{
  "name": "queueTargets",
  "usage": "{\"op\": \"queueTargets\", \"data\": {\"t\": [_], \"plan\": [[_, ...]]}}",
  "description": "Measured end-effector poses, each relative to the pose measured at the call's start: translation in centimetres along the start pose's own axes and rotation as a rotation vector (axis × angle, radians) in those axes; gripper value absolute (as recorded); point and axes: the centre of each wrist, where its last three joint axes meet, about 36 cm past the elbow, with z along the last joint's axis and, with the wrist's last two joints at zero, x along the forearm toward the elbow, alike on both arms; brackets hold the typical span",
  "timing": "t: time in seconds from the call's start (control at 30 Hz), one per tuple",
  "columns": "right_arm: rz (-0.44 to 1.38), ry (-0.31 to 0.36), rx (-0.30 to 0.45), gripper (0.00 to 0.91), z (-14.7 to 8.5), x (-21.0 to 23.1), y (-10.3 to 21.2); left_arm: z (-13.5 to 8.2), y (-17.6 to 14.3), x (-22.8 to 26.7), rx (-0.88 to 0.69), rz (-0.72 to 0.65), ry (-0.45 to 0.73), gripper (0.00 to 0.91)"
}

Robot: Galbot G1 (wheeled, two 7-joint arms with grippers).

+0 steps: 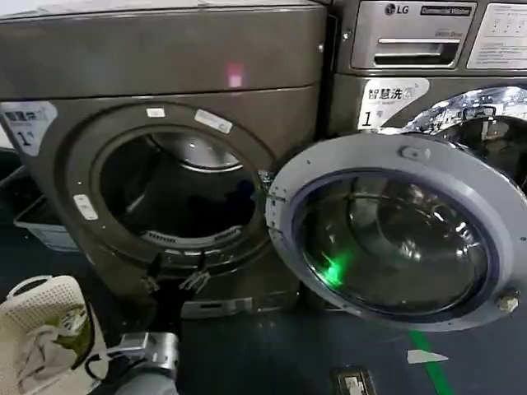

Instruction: Grasp the clothes from the dryer.

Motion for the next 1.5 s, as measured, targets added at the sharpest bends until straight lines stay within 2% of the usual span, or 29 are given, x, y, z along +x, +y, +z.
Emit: {"op": "queueTargets", "data": {"t": [0.3, 0.5, 0.77, 0.93, 1.07, 1.23, 1.37, 1.5], "plan": [[-0.005, 0.034, 0.049, 0.907, -0.7, 0.5, 0.3, 0.2, 0.1, -0.7, 0.002, -0.001, -0.005, 0.907], [-0.023, 0.074, 0.114, 0.907, -1.8, 0.5, 0.5, 0.7, 0.1, -3.8, 0.021, 0.007, -0.018, 0.907], [-0.014, 0.099, 0.143, 0.907, -2.2, 0.7, 0.1, 2.6, 1.1, -13.9, -0.023, 0.004, -0.031, 0.907], [-0.015, 0.109, 0.143, 0.907, -2.1, 0.8, 0.1, 3.5, 2.5, -21.6, -0.107, 0.042, 0.015, 0.907], [-0.014, 0.114, 0.14, 0.907, -1.9, 0.8, 0.1, 3.4, 3.9, -27.5, -0.248, 0.168, 0.063, 0.907], [-0.013, 0.118, 0.134, 0.907, -1.6, 0.8, 0.1, 3.2, 5.1, -33.9, -0.51, 0.443, 0.157, 0.907], [-0.012, 0.124, 0.13, 0.907, -1.4, 0.9, 0.1, 1.9, 4.7, -38.1, -0.712, 0.678, 0.268, 0.907], [-0.009, 0.128, 0.123, 0.907, -1.1, 1.1, 0.0, 0.1, 4.5, -41.3, -0.906, 0.814, 0.418, 0.907]]}}
